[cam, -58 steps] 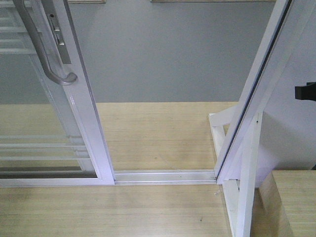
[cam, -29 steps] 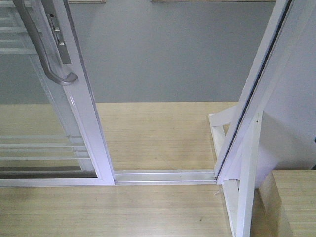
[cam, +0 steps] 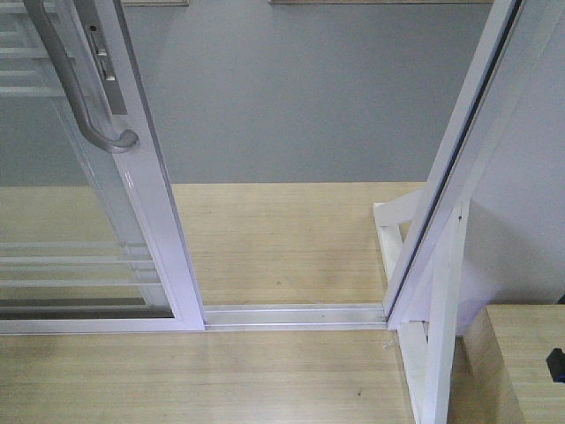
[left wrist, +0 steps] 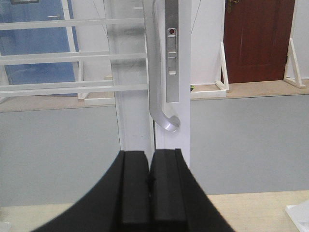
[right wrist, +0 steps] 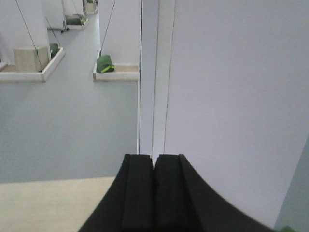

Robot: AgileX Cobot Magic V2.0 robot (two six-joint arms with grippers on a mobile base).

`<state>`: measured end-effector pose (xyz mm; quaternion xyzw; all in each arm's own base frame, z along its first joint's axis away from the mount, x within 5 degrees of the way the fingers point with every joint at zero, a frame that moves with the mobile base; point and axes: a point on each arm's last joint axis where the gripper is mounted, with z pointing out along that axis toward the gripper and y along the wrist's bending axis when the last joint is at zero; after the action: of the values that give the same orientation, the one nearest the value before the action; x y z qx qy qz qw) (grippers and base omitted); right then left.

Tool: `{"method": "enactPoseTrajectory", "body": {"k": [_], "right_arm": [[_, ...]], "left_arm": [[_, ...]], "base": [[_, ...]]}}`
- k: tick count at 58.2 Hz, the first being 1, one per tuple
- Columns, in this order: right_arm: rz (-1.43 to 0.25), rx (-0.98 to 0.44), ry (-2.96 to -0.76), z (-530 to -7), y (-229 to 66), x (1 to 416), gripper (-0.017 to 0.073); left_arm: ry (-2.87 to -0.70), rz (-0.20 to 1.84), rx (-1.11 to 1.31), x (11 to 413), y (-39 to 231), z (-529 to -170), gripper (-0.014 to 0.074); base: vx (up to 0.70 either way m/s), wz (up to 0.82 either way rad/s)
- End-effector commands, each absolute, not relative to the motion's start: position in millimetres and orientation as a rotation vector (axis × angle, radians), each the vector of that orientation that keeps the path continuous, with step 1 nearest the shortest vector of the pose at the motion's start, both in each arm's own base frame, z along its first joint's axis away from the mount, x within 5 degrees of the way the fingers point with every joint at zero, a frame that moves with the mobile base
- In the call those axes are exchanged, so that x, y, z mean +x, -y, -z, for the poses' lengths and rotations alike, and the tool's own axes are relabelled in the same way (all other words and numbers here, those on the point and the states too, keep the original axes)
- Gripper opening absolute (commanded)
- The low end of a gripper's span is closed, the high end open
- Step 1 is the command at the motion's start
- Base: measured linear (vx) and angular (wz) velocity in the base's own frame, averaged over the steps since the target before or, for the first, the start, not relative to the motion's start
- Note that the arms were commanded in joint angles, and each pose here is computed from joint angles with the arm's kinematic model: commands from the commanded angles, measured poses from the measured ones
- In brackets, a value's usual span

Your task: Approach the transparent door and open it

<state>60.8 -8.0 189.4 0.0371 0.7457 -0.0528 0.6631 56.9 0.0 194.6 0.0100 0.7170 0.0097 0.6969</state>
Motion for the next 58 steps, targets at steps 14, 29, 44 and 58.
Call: {"method": "enactPoseTrajectory", "body": {"k": [14,29,44,58], "right_arm": [[0.135,0.073,-1.544,-198.2,7.5,55.3,-0.0008],[0.135,0.074,-1.548,-197.9,7.5,55.4,-0.0008],[0.135,0.074,-1.548,-197.9,7.5,55.4,-0.0008],[0.135,0.074,-1.548,-197.9,7.5,55.4,-0.0008]], "left_arm": [[-1.525,-0.008,0.007,56.4,0.0,-196.8,-0.0008],[-1.525,-0.008,0.007,56.4,0.0,-196.8,-0.0007],[-1.525,-0.008,0.007,56.4,0.0,-196.8,-0.0006],[-1.525,-0.008,0.007,56.4,0.0,-196.8,-0.0006]], "base": [[0.0,0.0],[0.0,0.0],[0.0,0.0],[0.0,0.0]]}}
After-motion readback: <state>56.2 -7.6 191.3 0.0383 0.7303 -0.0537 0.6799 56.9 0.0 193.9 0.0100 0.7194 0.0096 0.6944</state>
